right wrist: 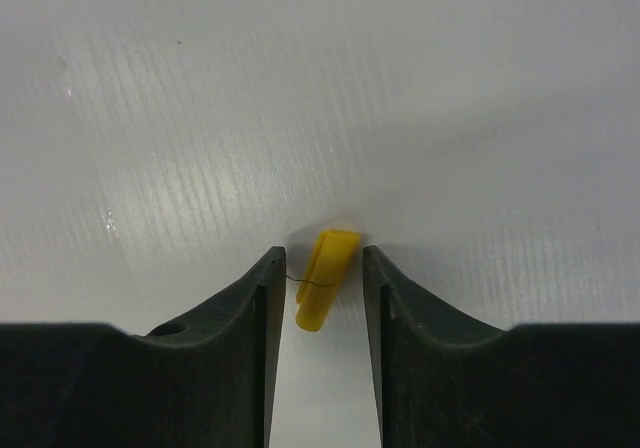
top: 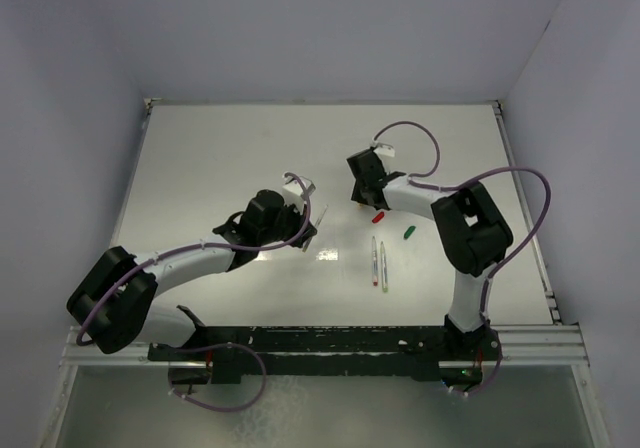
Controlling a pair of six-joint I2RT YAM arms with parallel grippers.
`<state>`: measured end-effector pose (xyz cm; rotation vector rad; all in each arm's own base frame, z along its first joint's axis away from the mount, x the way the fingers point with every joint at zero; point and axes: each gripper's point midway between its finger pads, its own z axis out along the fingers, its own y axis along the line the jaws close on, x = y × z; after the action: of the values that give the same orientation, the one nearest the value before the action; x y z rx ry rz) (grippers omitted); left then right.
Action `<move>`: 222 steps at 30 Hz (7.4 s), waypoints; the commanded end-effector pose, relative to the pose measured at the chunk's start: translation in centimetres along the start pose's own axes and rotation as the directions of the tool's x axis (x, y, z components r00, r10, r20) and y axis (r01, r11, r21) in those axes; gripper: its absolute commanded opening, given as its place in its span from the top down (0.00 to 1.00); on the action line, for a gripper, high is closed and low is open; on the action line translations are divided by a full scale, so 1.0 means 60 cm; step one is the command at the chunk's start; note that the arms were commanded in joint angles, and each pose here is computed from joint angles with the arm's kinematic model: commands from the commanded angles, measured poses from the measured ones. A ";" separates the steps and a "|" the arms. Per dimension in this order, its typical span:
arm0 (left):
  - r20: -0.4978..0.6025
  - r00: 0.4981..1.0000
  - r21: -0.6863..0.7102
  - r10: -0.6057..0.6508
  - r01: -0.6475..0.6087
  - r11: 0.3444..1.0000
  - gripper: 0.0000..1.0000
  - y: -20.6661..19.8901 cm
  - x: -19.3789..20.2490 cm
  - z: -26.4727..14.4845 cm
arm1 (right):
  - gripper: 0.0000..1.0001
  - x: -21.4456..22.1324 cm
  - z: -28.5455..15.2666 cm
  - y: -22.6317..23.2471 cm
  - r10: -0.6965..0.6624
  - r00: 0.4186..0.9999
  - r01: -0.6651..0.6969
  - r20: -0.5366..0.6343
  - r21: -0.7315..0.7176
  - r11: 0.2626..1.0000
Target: Insert the pens into the pen caps
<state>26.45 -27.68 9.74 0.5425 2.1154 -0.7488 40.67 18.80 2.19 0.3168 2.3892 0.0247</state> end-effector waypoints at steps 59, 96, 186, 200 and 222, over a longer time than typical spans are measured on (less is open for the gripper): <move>0.334 0.933 0.490 -0.137 -0.047 0.870 1.00 -0.180 -0.218 -0.028 | 1.00 -0.204 -0.485 0.016 0.537 0.533 0.293 0.654 -0.738 0.607; 0.333 0.928 0.546 -0.165 -0.047 0.836 1.00 -0.198 -0.227 -0.034 | 1.00 -0.209 -0.481 0.045 0.611 0.528 0.295 0.590 -0.802 0.520; 0.751 0.629 0.415 -0.202 -0.211 0.885 1.00 -0.157 -0.410 -0.142 | 1.00 0.006 -0.352 0.118 0.225 0.938 0.144 0.264 -0.886 0.440; 0.517 0.848 0.379 -0.121 -0.099 0.920 1.00 -0.113 -0.287 -0.014 | 0.58 -0.126 -0.412 0.104 0.376 0.824 0.178 0.424 -0.823 0.539; -0.066 0.996 -0.345 -0.058 0.032 0.938 1.00 0.132 -0.095 0.126 | 0.49 -0.150 -0.420 -0.059 0.348 0.761 0.024 0.548 -0.559 0.829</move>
<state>38.81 -29.74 11.63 0.3395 2.1238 -0.5385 29.52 16.19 26.67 0.1828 1.5537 0.6479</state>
